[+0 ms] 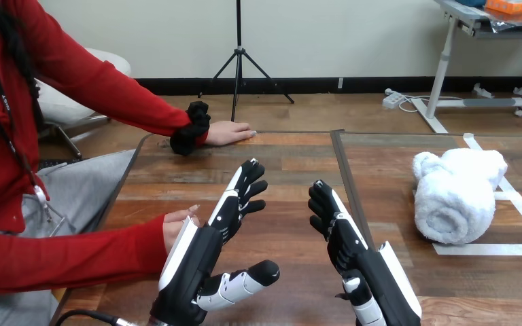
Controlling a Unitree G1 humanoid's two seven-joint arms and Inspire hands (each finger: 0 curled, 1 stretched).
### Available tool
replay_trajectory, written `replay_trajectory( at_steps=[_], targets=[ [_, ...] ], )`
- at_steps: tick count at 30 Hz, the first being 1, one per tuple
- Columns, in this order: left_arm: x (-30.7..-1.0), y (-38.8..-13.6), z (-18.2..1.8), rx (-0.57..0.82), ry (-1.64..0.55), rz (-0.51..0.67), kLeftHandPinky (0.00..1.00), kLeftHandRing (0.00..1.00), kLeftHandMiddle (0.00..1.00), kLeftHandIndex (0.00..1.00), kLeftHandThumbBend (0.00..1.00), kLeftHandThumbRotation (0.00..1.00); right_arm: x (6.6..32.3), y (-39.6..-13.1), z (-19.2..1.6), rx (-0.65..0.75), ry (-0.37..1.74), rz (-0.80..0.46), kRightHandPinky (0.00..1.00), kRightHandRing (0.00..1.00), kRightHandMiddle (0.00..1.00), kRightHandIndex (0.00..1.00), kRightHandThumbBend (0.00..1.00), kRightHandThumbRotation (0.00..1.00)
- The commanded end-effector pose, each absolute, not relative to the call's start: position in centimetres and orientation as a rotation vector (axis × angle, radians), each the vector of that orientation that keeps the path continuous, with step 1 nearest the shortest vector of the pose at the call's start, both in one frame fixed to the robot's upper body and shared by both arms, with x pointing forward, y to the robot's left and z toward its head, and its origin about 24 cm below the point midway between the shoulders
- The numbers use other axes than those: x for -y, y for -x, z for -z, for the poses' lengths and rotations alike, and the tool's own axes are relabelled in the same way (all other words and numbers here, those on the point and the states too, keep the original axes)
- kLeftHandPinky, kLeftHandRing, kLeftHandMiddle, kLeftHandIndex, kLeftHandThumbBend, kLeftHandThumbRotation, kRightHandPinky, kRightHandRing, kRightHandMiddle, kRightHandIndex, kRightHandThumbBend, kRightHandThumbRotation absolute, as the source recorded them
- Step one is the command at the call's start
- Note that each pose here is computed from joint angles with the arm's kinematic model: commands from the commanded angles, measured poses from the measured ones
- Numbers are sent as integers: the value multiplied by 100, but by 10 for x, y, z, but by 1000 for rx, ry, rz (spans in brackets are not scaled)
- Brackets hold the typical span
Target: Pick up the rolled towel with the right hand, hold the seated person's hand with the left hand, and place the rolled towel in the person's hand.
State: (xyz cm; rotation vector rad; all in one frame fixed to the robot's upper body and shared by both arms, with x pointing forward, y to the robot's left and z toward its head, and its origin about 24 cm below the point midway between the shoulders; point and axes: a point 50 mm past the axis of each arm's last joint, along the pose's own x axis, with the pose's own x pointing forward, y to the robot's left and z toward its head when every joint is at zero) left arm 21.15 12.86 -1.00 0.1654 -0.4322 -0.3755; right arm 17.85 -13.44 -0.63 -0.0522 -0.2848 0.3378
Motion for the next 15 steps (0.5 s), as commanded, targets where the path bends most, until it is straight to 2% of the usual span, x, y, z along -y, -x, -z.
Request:
replay_trajectory(
  at_steps=[1,15],
  targets=[
    [-129,-223,-5,514,-174,367,84,92,96,98,100,79,133,-192,-16,414,58,-319,100,100,100,100,100,100],
    [-129,-221,-4,512,-173,368,84,92,96,98,100,79,134,-191,-16,409,60,-311,100,100,100,100,100,100]
  ],
)
